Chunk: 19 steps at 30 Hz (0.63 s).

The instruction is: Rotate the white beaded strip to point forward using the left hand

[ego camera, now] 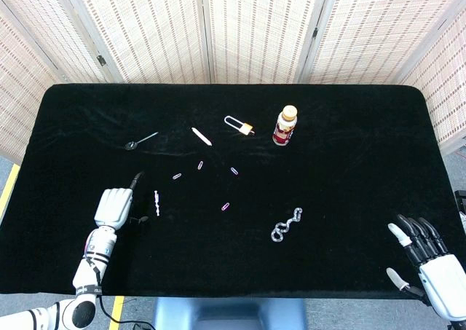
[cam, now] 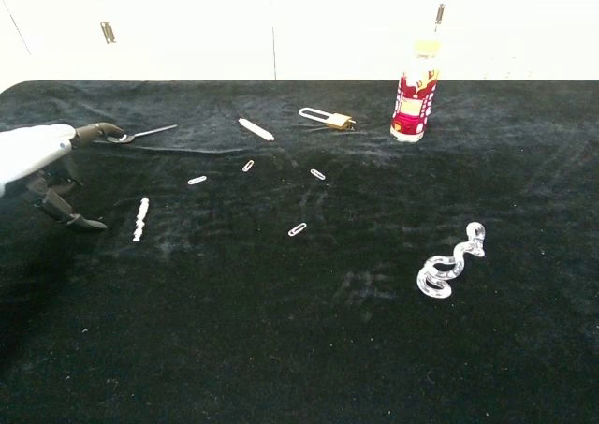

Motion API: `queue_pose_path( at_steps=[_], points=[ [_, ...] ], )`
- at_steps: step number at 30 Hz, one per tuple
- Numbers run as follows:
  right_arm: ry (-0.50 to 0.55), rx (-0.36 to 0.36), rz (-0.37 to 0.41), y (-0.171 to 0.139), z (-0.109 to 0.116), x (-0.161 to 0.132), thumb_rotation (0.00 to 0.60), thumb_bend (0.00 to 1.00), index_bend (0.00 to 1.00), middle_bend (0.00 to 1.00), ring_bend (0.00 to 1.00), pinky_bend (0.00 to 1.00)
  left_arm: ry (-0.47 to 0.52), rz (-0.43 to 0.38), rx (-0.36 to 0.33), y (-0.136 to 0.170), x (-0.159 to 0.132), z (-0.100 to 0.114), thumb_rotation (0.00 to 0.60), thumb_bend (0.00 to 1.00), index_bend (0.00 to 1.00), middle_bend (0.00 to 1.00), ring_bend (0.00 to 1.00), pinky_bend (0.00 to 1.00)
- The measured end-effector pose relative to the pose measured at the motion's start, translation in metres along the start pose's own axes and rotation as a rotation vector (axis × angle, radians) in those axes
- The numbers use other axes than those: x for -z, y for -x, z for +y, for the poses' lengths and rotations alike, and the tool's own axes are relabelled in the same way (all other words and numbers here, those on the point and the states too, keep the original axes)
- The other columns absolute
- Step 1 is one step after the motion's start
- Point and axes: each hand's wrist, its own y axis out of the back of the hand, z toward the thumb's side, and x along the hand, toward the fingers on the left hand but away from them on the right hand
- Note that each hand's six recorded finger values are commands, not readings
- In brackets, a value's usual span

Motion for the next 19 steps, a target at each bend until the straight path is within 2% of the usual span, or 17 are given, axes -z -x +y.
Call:
queue_pose_path(
  at_steps=[3, 5, 10, 12, 13, 14, 15, 19],
  points=[
    [-0.002, -0.001, 0.002, 0.0, 0.0, -0.001, 0.6, 0.29, 0.0, 0.0, 0.0, 0.0, -0.009, -0.01, -0.014, 0.01, 0.0, 0.008, 0.6, 0.13, 0.0, 0.9, 0.99, 1.0],
    [-0.005, 0.0, 0.005, -0.001, 0.0, -0.001, 0.6, 0.29, 0.0, 0.0, 0.0, 0.0, -0.02, -0.022, -0.022, 0.021, 0.002, 0.015, 0.6, 0.13, 0.0, 0.81, 0.91, 0.97],
    [-0.012, 0.004, 0.002, -0.002, -0.001, -0.002, 0.6, 0.29, 0.0, 0.0, 0.0, 0.0, -0.083, -0.054, -0.01, 0.062, 0.02, 0.022, 0.6, 0.13, 0.05, 0.31, 0.37, 0.52],
    [-0.015, 0.002, -0.002, -0.002, -0.001, -0.001, 0.6, 0.29, 0.0, 0.0, 0.0, 0.0, -0.121, -0.052, 0.001, 0.086, 0.034, 0.021, 0.6, 0.13, 0.06, 0.1, 0.12, 0.22],
    [-0.017, 0.001, -0.004, -0.001, -0.002, -0.001, 0.6, 0.29, 0.0, 0.0, 0.0, 0.0, -0.133, -0.051, -0.004, 0.096, 0.039, 0.021, 0.6, 0.13, 0.05, 0.05, 0.05, 0.12],
    [-0.02, 0.0, -0.006, -0.001, -0.002, -0.001, 0.6, 0.29, 0.0, 0.0, 0.0, 0.0, -0.145, -0.048, -0.02, 0.109, 0.044, 0.022, 0.6, 0.13, 0.04, 0.01, 0.01, 0.04],
    [-0.023, -0.002, -0.011, 0.0, -0.003, -0.001, 0.6, 0.29, 0.0, 0.0, 0.0, 0.0, -0.151, -0.045, -0.038, 0.119, 0.048, 0.023, 0.6, 0.13, 0.03, 0.0, 0.0, 0.0],
    [-0.036, 0.004, -0.03, 0.002, -0.004, 0.0, 0.6, 0.29, 0.0, 0.0, 0.0, 0.0, -0.184, 0.01, -0.136, 0.167, 0.074, 0.027, 0.6, 0.13, 0.0, 0.0, 0.0, 0.0]
  ],
)
